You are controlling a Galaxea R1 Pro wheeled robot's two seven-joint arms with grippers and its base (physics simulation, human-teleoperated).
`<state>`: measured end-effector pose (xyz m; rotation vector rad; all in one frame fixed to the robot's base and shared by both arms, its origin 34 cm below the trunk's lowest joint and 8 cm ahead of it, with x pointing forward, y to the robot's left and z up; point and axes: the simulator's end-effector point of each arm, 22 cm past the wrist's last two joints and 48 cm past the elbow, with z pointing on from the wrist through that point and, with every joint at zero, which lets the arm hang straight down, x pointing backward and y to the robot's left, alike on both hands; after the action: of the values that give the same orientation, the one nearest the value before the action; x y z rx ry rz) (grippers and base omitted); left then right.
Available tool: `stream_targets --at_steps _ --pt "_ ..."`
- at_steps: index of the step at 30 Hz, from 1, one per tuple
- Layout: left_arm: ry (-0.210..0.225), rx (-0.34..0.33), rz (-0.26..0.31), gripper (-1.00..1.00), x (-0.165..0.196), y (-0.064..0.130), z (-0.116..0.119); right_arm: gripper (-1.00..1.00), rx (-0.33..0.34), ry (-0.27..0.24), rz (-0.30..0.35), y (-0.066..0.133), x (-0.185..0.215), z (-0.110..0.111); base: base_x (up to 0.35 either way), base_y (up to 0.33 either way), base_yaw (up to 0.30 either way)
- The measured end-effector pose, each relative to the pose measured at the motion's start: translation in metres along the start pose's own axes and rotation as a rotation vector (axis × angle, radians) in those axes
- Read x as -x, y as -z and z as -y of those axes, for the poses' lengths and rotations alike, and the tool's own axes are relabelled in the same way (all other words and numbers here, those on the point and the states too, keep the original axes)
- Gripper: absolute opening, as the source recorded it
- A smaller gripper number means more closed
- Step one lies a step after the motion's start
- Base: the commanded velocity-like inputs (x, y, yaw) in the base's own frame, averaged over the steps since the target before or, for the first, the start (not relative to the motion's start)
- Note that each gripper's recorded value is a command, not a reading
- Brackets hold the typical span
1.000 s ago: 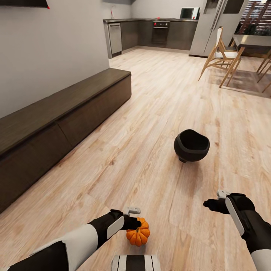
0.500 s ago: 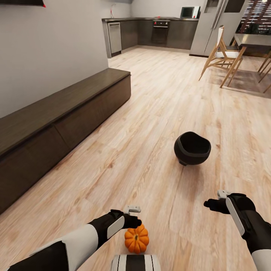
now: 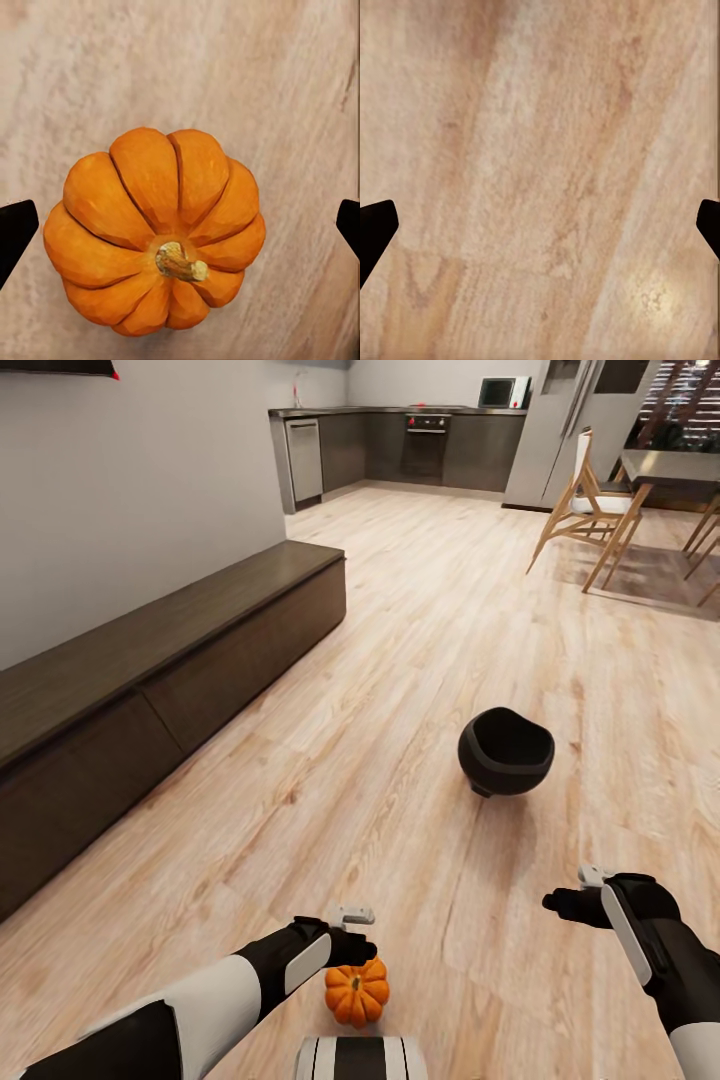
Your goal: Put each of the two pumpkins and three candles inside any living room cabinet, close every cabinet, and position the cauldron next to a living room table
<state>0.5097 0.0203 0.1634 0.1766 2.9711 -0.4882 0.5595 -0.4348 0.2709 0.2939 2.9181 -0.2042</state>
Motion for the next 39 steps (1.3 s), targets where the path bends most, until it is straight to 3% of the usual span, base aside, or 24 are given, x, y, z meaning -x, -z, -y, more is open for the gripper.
stream_targets --at_steps 20,28,39 --pt "0.001 0.005 0.002 1.00 0.000 0.000 -0.002 1.00 0.002 0.000 0.000 0.000 0.000 0.000 -0.033 -0.003 0.000" --pt "0.020 0.060 -0.029 1.00 -0.013 -0.012 -0.018 1.00 -0.003 0.005 -0.032 -0.014 -0.011 -0.001 0.000 0.000 0.000" --pt "0.034 0.061 -0.070 1.00 -0.031 -0.029 -0.023 1.00 -0.012 0.012 -0.075 -0.034 -0.026 -0.001 0.000 0.000 0.000"
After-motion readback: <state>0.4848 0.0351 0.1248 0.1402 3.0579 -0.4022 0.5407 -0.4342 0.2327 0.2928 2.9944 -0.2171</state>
